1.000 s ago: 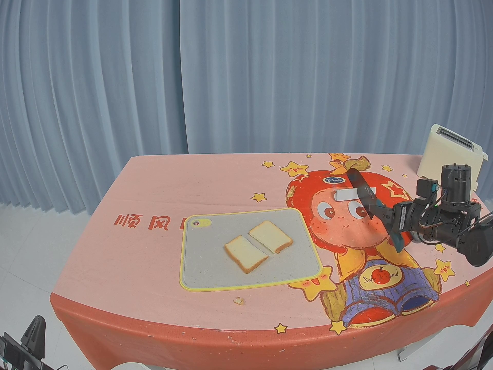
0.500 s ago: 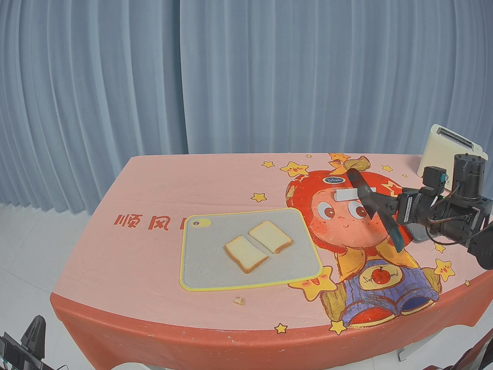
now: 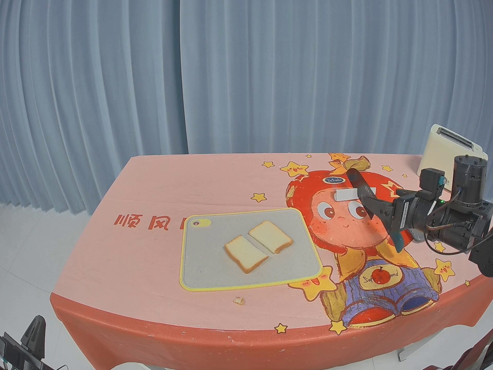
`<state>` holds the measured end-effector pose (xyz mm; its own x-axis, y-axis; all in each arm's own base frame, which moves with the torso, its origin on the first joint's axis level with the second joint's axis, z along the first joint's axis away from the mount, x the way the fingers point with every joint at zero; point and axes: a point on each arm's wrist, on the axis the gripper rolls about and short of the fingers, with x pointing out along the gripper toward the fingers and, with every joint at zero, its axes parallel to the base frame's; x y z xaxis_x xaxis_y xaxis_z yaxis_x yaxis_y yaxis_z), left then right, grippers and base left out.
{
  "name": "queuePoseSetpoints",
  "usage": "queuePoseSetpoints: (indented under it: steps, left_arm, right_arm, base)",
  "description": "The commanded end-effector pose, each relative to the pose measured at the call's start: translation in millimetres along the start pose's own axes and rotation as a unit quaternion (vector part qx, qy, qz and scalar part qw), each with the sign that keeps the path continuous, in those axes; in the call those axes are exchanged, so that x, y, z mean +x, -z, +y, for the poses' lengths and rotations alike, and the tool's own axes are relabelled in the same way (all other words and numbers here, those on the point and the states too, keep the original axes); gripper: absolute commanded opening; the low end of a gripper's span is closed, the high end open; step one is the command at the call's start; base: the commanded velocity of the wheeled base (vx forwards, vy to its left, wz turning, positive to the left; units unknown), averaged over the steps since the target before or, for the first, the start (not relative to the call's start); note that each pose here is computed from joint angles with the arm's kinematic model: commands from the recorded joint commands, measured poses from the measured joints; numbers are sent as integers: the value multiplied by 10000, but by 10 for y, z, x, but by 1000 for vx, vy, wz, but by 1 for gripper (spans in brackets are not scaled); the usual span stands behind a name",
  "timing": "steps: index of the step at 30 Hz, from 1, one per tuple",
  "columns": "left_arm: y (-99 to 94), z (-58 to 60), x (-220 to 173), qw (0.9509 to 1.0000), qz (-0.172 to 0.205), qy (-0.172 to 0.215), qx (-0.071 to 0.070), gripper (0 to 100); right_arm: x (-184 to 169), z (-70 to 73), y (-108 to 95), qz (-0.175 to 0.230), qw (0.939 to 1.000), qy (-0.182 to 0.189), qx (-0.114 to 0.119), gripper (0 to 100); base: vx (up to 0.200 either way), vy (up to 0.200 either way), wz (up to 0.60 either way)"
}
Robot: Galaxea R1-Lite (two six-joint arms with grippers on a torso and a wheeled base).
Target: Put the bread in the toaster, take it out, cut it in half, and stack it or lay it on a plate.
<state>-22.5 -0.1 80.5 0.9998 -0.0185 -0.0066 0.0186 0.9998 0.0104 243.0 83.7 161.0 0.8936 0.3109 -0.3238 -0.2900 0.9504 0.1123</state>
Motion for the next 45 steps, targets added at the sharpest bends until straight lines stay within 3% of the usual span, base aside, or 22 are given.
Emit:
queuePoseSetpoints:
  steps: [1,35,45]
  left_arm:
    - [45,0,12,10000,82,0,1,0]
    - [45,0,12,10000,82,0,1,0]
    - [45,0,12,10000,82,0,1,0]
  right_arm:
    - [-3,70,23,40,10000,-79,-46,100]
    - [-60,411,244,421,9962,-700,-293,100]
    - [-53,453,254,403,9967,-611,-342,100]
  base:
    - [0,0,0]
    - [0,0,0]
    - [0,0,0]
